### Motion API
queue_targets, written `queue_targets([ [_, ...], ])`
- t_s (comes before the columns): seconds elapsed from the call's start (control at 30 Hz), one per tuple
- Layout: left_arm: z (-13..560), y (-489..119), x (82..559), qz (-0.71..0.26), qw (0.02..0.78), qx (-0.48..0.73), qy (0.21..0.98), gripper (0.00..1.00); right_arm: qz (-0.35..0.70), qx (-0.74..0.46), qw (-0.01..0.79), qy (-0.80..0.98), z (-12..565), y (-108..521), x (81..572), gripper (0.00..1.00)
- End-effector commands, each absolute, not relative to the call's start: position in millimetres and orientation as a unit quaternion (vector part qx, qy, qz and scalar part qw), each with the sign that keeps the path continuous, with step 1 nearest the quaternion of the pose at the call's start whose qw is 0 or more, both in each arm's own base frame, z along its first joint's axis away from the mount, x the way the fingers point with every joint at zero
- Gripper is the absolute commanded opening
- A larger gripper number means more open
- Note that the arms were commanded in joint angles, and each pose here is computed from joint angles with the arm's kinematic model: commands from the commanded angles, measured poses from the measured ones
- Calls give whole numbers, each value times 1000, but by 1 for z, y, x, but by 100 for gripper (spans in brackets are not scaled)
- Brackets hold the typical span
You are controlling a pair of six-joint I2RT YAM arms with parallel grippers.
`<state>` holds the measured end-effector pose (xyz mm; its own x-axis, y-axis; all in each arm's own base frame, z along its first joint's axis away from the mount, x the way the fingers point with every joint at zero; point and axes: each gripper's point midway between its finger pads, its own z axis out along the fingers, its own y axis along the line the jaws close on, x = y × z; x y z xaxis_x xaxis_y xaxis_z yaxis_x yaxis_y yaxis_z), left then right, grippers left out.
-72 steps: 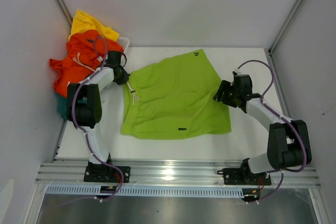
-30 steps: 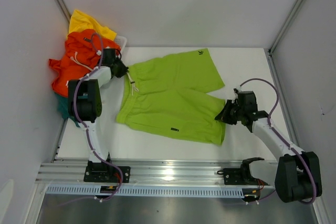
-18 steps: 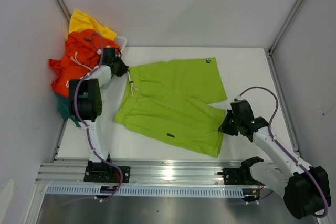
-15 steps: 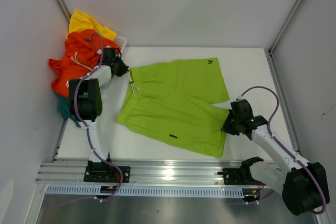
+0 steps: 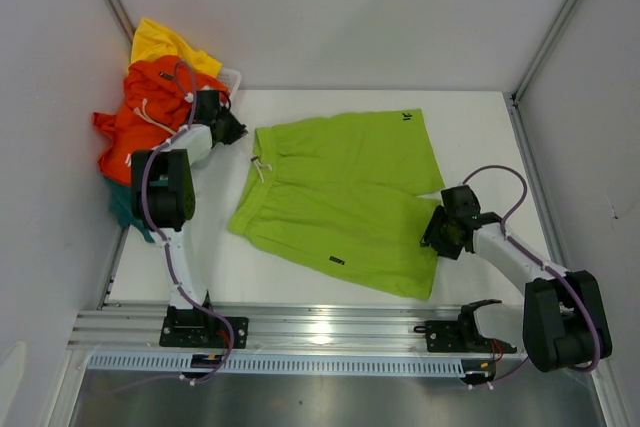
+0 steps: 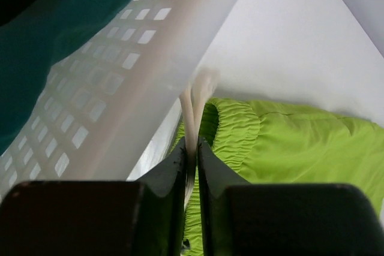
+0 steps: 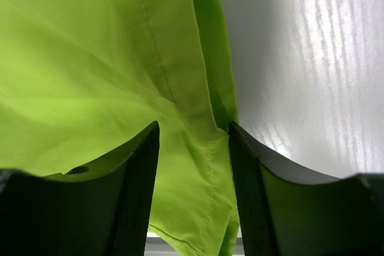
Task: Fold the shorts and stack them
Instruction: Flatten the shorts out
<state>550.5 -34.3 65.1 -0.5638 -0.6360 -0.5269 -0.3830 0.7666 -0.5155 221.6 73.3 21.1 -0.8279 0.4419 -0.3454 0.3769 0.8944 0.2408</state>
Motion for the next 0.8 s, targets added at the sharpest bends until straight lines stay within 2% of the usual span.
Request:
queue_targets([
  [0.0, 36, 10, 528, -130, 329, -344, 870, 16, 75, 215, 232, 946, 32, 63, 240, 52],
  [0.03, 42, 9, 524, -131, 332, -342, 869, 19, 76, 216, 234, 945, 33, 62, 243, 52],
  [0.07, 47, 10, 522, -128, 335, -338, 870, 32, 83, 217, 236, 944, 35, 63, 247, 51],
  [0.13, 64, 13, 516, -120, 343, -336, 869, 48, 87, 222, 236, 942, 32, 61, 256, 50],
  [0.17, 68, 14, 513, -116, 343, -332, 871, 65, 88, 223, 239, 941, 34, 61, 264, 49],
  [0.27, 82, 18, 493, -99, 331, -340, 875, 81, 100, 224, 228, 942, 26, 67, 281, 49],
  [0.47, 95, 5, 448, -122, 321, -355, 870, 79, 103, 239, 217, 941, 8, 65, 309, 48],
  [0.53, 98, 0, 439, -128, 314, -352, 872, 78, 105, 244, 225, 938, 11, 63, 323, 46],
  [0.67, 98, -7, 412, -132, 301, -345, 879, 77, 96, 269, 218, 933, 1, 48, 352, 34],
  [0.77, 104, -11, 394, -139, 305, -342, 878, 77, 95, 287, 228, 925, 8, 39, 382, 35],
])
